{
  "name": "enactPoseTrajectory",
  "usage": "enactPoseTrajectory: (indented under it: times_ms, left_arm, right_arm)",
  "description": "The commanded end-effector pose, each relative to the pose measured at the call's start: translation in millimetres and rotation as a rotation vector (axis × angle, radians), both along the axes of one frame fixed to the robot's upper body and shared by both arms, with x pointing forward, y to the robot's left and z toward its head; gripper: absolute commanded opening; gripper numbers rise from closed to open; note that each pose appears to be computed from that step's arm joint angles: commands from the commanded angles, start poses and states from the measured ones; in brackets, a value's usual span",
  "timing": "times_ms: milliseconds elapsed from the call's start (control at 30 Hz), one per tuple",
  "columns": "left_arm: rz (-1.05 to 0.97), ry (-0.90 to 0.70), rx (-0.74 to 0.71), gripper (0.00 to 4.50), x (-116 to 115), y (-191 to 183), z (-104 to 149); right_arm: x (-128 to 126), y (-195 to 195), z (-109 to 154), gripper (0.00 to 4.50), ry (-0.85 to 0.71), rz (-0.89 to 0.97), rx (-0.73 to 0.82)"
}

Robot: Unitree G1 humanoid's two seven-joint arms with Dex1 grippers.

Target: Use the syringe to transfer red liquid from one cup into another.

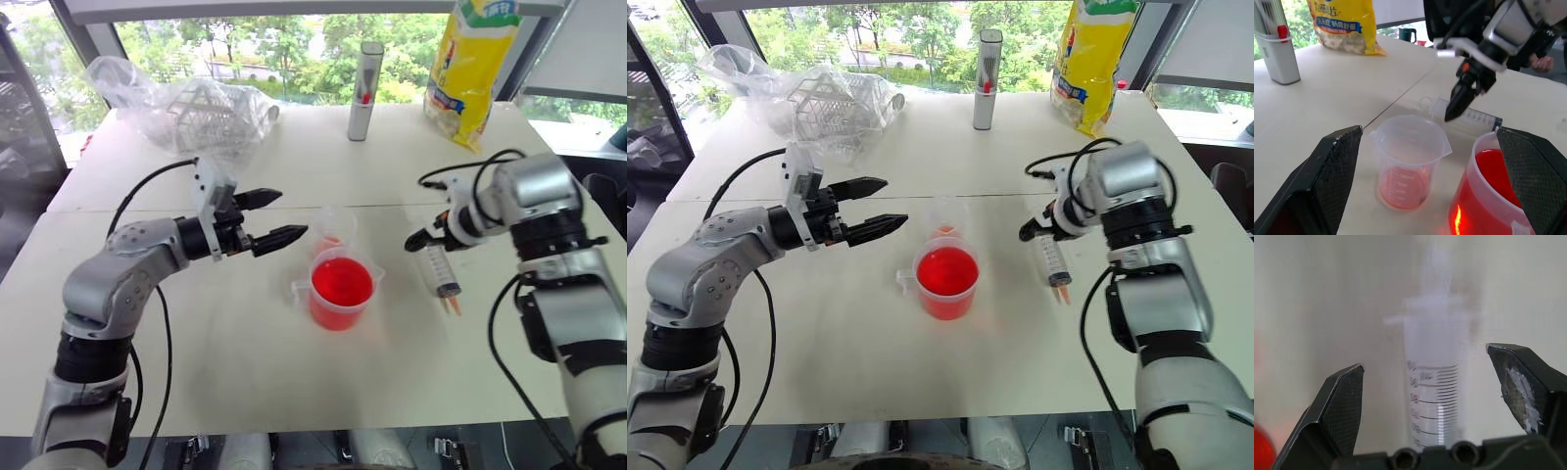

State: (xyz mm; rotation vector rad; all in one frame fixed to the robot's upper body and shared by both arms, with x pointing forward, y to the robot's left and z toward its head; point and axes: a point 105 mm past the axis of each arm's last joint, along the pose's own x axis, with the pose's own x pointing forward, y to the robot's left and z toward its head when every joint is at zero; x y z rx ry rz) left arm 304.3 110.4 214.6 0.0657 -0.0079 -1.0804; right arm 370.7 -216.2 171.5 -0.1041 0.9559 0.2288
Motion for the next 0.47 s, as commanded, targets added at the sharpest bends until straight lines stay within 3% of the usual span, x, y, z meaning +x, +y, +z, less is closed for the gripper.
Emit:
enactPoseTrajectory:
  times_ms: [33,200,267,333,467]
  left_arm:
    - [-0.007,-0.053,0.002,4.5,-6,5,14]
    - [0.0,-0.05,0.018,4.5,-9,13,16]
    - [-0.002,-0.04,0.04,4.5,-14,18,15]
    - [-0.001,-0.031,0.064,4.5,-18,23,14]
    - [-0.003,-0.024,0.068,4.5,-22,27,16]
  right_arm:
    - [-9,7,36,4.44,-0.148,0.134,0.0]
    - [-25,20,88,4.44,-0.496,0.394,0.002]
    - [-60,29,106,4.44,-0.597,0.625,0.097]
    - [-85,24,105,4.44,-0.621,0.745,0.098]
    - [-106,21,101,4.44,-0.623,0.808,0.163]
